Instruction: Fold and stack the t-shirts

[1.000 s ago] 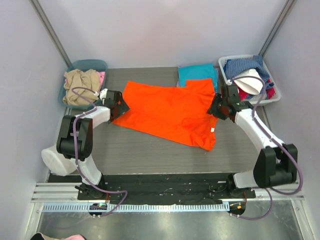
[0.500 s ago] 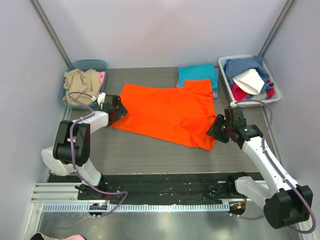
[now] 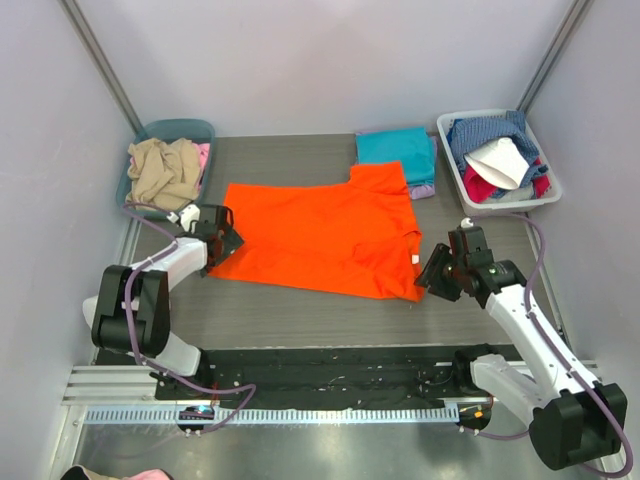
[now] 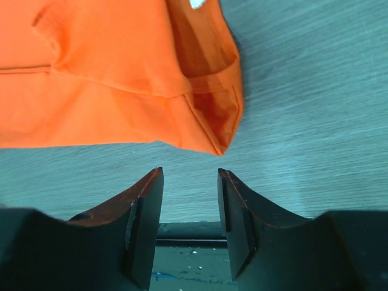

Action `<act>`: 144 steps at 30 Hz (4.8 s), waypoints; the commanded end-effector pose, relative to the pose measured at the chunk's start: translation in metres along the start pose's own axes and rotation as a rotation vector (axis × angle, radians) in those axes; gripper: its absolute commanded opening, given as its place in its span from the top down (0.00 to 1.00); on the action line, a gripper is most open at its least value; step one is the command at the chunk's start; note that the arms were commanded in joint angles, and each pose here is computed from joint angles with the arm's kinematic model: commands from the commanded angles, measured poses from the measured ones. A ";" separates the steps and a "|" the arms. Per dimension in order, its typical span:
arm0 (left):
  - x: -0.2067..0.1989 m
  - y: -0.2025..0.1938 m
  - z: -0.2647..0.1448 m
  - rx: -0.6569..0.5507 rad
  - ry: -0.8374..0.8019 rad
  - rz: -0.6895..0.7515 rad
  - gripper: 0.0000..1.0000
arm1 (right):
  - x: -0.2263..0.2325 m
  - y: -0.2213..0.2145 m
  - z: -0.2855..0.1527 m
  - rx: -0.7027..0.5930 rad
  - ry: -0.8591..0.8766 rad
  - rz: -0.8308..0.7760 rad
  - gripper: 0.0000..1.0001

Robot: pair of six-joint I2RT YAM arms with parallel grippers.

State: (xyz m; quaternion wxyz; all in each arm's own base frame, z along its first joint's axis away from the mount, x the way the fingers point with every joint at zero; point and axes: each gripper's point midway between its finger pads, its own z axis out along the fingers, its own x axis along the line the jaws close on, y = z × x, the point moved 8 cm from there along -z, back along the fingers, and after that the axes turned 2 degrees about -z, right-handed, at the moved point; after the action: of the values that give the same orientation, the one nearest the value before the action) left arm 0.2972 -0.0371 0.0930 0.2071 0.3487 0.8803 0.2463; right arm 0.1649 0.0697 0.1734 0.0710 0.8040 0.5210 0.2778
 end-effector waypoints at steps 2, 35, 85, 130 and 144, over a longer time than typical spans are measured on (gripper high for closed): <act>0.022 0.006 -0.010 -0.028 0.083 -0.019 0.00 | -0.006 -0.011 0.009 0.014 -0.001 -0.006 0.52; 0.033 0.003 0.005 0.008 0.109 -0.025 0.01 | -0.012 -0.013 0.059 0.007 -0.034 -0.053 0.99; -0.042 -0.010 -0.019 0.121 -0.264 -0.098 0.03 | -0.015 -0.005 0.050 -0.039 -0.101 -0.045 0.99; 0.003 -0.015 -0.063 0.085 -0.214 -0.048 0.00 | 0.022 0.045 0.015 -0.166 -0.057 -0.044 0.65; 0.022 -0.021 -0.081 0.033 -0.265 -0.016 0.01 | 0.090 0.035 0.023 -0.064 0.243 -0.300 0.64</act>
State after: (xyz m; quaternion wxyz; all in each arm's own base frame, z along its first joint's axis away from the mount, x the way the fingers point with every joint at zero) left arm 0.2240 -0.0587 0.1226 0.2911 0.3676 0.8680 0.1633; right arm 0.2199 0.1056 0.1745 0.0882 0.7423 0.5915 0.3022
